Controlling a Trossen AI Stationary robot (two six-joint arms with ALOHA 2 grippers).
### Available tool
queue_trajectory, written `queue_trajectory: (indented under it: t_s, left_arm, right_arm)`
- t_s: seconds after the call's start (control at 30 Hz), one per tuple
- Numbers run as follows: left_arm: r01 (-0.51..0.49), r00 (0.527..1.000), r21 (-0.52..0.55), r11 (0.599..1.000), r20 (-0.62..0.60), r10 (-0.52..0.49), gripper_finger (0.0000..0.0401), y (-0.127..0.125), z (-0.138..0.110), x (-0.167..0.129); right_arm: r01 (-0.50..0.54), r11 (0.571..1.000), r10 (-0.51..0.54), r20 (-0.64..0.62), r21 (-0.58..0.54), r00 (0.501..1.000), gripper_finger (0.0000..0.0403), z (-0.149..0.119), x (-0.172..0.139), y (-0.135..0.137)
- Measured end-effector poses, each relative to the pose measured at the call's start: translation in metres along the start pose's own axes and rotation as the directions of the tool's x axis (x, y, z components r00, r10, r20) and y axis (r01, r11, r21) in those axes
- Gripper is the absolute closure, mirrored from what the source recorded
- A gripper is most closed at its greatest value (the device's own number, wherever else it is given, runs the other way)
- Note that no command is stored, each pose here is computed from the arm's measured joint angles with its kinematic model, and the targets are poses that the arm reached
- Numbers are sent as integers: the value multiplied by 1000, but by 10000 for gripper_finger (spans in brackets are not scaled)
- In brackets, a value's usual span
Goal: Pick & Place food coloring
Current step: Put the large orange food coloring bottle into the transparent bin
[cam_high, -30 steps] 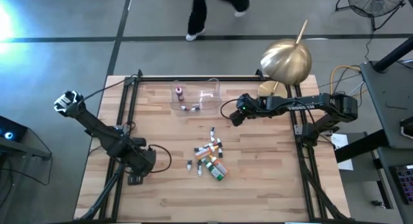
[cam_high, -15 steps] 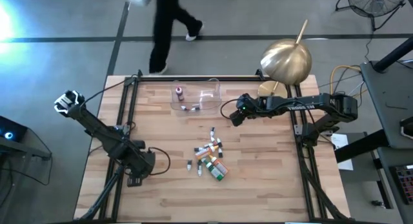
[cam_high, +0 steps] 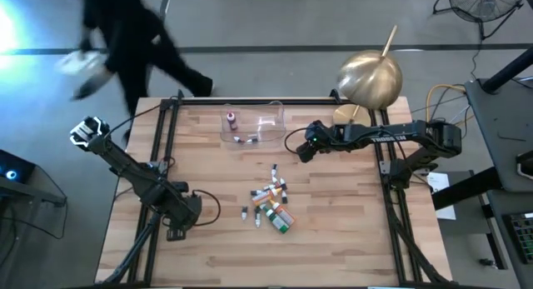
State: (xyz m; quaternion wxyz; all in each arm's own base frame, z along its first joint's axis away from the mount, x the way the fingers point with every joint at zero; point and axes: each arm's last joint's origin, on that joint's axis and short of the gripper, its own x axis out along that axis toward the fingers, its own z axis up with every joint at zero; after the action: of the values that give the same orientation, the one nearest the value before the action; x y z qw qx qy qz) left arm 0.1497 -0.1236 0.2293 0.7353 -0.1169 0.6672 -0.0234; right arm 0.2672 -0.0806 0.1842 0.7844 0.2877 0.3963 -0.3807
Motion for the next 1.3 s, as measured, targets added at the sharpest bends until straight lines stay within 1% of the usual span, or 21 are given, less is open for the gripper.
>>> queue_trajectory:
  t_s: [0.1, 0.23, 0.3, 0.4, 0.47, 0.53, 0.6, 0.67, 0.77, 0.87, 0.97, 1.07, 1.13, 1.2, 1.3]
  left_arm:
    - [3, 1000, 0, 1000, -8, -3, 296, 1, -1, 1]
    - [-2, 1000, -18, 1000, -16, 2, 302, 1, -1, 1]
    - [-20, 999, -33, 999, -32, 19, 303, 4, -2, -1]
    - [-83, 994, -68, 994, -72, 78, 304, 13, -2, -6]
    - [-105, 993, -86, 991, -58, 100, 304, 22, 2, -15]
    - [-130, 991, -117, 985, -36, 127, 305, 36, 9, -27]
    - [-142, 989, -166, 976, 14, 147, 305, 52, 19, -42]
    - [-128, 985, -218, 967, 84, 149, 305, 71, 31, -59]
    - [-134, 970, -276, 952, 160, 183, 306, 100, 48, -84]
    - [-184, 943, -297, 937, 215, 253, 306, 129, 65, -110]
    - [-218, 920, -311, 925, 251, 301, 306, 152, 84, -136]
    - [-251, 904, -279, 927, 276, 328, 306, 168, 106, -158]
    - [-267, 899, -257, 929, 281, 337, 306, 178, 123, -166]
    - [-285, 900, -228, 931, 271, 342, 306, 190, 141, -167]
    - [-310, 912, -176, 934, 221, 345, 306, 209, 166, -156]
  right_arm:
    - [4, 1000, -4, 2, 0, 1000, 184, 0, 0, 0]
    - [6, 1000, -6, 4, 0, 1000, 184, 0, 0, 0]
    - [6, 1000, -6, 4, 0, 1000, 184, 0, 0, 0]
    - [7, 1000, -7, 4, 0, 1000, 184, 0, 0, 0]
    - [7, 1000, -7, 5, 0, 1000, 184, 0, 0, 0]
    - [8, 1000, -8, 5, -2, 1000, 184, 0, 0, 0]
    - [8, 1000, -8, 5, -9, 1000, 184, 0, 0, 0]
    - [8, 1000, -8, 5, -14, 1000, 184, 0, 0, 0]
    - [9, 1000, -9, 3, -5, 1000, 184, 0, 0, 0]
    - [8, 1000, -8, 2, 0, 1000, 184, 0, 0, 0]
    - [5, 1000, -5, -2, 6, 1000, 184, 0, 0, 0]
    - [4, 1000, -4, -5, 26, 1000, 184, -1, 0, 0]
    - [4, 999, -4, -5, 46, 1000, 184, -1, 0, 0]
    - [4, 998, -4, -5, 60, 1000, 184, -1, 0, 0]
    - [5, 998, -4, -4, 60, 1000, 184, 0, 0, 0]
